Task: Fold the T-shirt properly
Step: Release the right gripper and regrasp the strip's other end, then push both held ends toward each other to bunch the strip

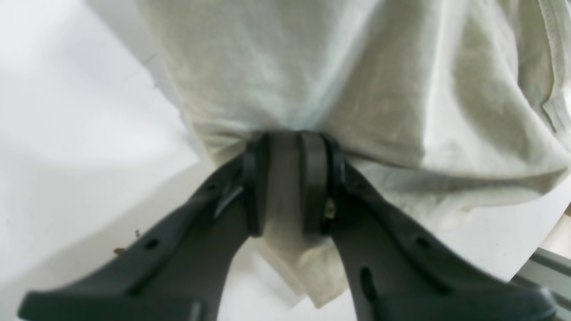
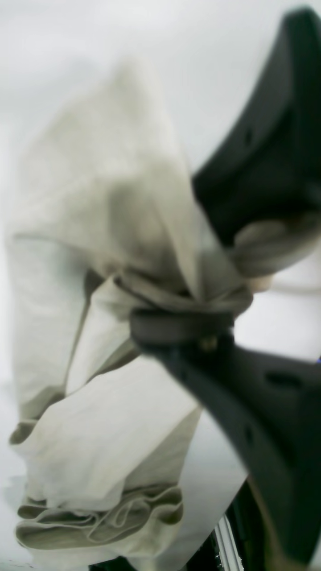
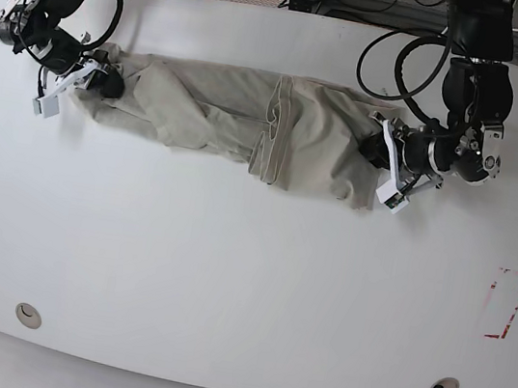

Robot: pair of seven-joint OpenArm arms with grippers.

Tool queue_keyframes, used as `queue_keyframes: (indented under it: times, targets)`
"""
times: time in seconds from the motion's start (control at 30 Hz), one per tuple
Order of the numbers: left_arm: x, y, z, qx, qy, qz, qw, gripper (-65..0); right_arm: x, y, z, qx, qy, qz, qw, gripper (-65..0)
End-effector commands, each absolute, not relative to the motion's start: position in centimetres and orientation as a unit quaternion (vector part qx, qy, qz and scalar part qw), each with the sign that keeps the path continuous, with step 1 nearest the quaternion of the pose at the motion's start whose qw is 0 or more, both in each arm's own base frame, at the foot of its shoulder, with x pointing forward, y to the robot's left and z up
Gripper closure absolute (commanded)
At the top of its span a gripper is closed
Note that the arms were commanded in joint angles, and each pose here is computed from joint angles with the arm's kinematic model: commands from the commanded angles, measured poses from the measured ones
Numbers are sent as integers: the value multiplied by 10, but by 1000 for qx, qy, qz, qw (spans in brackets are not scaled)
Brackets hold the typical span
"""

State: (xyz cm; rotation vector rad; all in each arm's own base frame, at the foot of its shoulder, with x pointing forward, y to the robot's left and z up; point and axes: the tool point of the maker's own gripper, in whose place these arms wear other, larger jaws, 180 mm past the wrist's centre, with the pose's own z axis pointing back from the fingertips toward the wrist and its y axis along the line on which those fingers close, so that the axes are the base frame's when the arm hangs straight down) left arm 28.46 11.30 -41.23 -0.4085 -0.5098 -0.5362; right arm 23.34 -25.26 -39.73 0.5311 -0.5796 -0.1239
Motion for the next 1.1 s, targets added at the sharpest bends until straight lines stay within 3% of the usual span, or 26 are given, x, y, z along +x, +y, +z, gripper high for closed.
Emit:
queue_keyframes:
  times: [0.0, 0.03, 0.53, 0.73, 1.07]
  targets:
    - [288, 118, -410, -183, -245, -266, 914, -106, 246, -259, -382, 254, -312, -53, 914, -55]
    - [288, 118, -410, -183, -245, -266, 914, -106, 247, -258, -381, 253, -312, -52, 914, 0]
    - [298, 102, -409, -186, -243, -248, 919, -107, 281, -241, -287, 160, -423, 81, 888, 0]
    - [305, 72, -428, -235, -225, -219, 920, -107, 294, -192, -251, 207, -473, 140, 845, 0]
    - [320, 19, -436, -305, -224, -186, 907, -107, 304, -141, -246, 263, -479, 171, 820, 0]
